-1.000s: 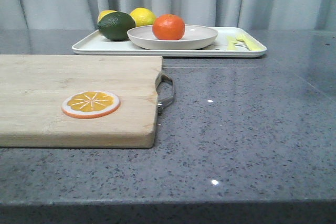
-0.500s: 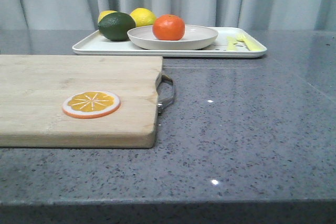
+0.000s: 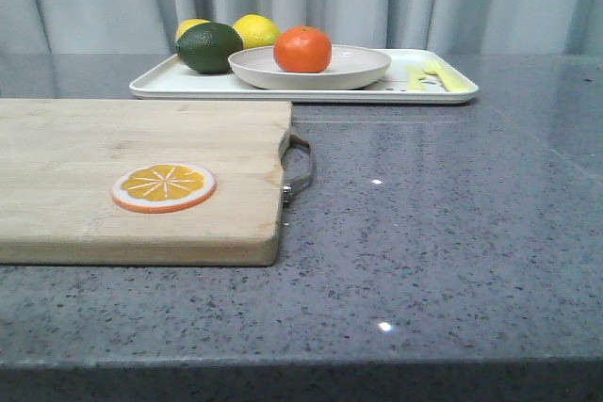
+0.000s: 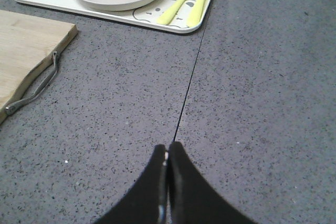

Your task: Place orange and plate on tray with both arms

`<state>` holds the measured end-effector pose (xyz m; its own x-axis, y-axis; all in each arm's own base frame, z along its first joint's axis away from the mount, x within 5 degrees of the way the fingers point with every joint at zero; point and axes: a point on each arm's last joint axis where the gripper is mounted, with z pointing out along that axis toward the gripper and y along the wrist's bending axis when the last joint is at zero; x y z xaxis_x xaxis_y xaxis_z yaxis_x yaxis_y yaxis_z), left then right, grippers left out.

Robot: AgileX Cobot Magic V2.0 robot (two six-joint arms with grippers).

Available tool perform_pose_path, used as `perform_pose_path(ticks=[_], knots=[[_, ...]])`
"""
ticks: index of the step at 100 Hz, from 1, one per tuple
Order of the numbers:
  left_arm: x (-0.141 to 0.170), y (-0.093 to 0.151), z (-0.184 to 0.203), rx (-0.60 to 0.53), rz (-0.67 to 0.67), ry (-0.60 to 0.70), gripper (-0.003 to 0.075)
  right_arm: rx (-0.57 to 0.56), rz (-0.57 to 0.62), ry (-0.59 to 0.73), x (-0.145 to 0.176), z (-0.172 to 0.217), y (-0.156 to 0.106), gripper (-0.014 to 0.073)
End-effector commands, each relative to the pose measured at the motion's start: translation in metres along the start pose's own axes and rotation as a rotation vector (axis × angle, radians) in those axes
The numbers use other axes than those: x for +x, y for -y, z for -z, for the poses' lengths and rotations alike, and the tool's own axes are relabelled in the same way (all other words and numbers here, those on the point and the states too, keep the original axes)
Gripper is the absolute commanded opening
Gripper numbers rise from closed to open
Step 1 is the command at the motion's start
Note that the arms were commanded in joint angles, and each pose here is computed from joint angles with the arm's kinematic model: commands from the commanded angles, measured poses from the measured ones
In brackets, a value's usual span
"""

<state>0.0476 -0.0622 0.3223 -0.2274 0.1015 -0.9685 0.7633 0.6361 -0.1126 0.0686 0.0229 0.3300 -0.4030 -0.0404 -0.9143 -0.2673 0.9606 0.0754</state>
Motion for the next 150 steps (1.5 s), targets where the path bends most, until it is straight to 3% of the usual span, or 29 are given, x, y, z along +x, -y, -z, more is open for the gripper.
perform_pose_path(ticks=[1, 129, 150], knots=[[-0.011, 0.001, 0.007, -0.002, 0.010, 0.112, -0.0020, 0.012, 0.016, 0.129, -0.009, 0.007, 0.000, -0.0067], [-0.009, 0.001, 0.011, -0.002, 0.002, 0.113, -0.0020, 0.005, 0.018, 0.075, 0.001, 0.011, 0.000, -0.0067], [-0.012, -0.009, 0.004, -0.109, -0.037, 0.139, -0.0020, 0.005, 0.018, 0.076, 0.001, 0.011, 0.000, -0.0067]])
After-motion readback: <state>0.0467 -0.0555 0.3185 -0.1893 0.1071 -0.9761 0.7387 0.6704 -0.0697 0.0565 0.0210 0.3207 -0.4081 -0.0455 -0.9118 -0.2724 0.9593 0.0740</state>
